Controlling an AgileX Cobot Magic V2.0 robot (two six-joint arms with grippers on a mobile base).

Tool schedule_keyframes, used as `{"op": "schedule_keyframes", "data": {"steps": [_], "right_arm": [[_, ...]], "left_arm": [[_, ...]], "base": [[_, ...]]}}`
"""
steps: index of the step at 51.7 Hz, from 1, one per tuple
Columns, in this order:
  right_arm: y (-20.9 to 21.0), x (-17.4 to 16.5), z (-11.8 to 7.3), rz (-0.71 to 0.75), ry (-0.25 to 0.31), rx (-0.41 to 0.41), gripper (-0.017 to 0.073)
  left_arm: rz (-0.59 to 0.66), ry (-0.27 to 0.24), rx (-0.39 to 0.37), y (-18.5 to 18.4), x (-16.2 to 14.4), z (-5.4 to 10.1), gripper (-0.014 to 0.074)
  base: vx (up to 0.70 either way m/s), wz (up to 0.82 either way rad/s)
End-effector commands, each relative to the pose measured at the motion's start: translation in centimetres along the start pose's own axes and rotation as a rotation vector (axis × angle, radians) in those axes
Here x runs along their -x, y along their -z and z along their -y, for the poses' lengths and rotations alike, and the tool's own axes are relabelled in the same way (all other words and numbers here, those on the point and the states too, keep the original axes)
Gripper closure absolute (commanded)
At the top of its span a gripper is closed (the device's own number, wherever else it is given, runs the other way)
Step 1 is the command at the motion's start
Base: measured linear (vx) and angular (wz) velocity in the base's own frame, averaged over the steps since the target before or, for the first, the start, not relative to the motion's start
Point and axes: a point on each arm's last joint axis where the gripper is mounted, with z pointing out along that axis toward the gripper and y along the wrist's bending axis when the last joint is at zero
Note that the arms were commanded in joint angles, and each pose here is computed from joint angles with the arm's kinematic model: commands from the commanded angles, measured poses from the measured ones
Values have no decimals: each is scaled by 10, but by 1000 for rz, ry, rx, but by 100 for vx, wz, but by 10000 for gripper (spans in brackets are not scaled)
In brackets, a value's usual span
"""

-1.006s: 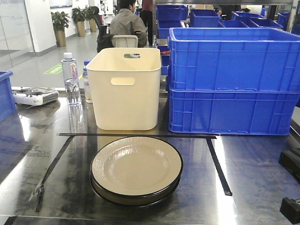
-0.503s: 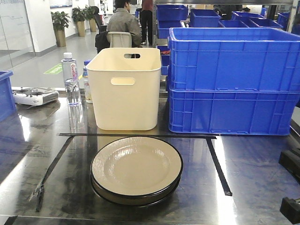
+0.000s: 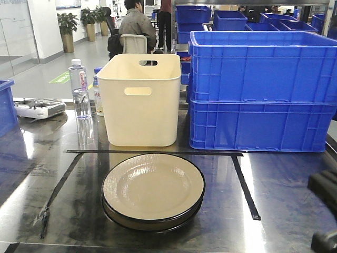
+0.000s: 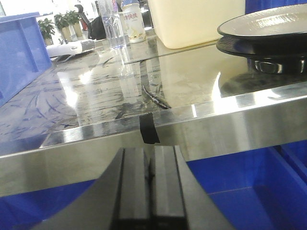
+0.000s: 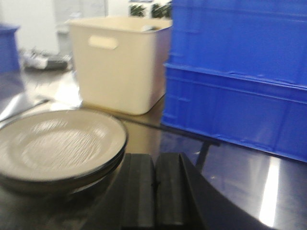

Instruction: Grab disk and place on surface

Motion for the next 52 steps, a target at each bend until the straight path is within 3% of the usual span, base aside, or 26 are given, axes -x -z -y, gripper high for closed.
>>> {"op": "schedule_keyframes", "data": {"steps": [1, 5, 6, 7, 10, 15, 22, 27, 31, 42, 52], "right_arm": [[2, 7, 0, -13, -3, 2, 568], [3, 3, 4, -52, -43, -36, 568], [3, 3, 5, -60, -19, -47, 568], [3, 2, 5, -63, -56, -56, 568], [3, 1, 8, -73, -68, -87, 568], [12, -3, 10, -36, -45, -121, 568], [37, -30, 4, 61, -35, -106, 568], [57, -66, -2, 106, -54, -99, 568], [69, -94, -5, 113, -79, -100, 568], [82, -152, -10, 109, -84, -100, 568], [90, -156, -11, 139, -84, -106, 568]], "left_arm": [[77, 13, 17, 0, 4, -1, 598], [77, 13, 17, 0, 4, -1, 598], [77, 13, 17, 0, 4, -1, 598], [77, 13, 17, 0, 4, -1, 598], [77, 13, 17, 0, 4, -1, 598], [77, 13, 17, 0, 4, -1, 598], [77, 13, 17, 0, 4, -1, 598], [77, 13, 17, 0, 4, -1, 598], [77, 13, 17, 0, 4, -1, 598], [77, 13, 17, 0, 4, -1, 598], [77, 13, 17, 0, 4, -1, 598]], "base": [[0, 0], [0, 0], [0, 0], [0, 0], [0, 0], [0, 0], [0, 0], [0, 0], [0, 0], [0, 0], [0, 0]]}}
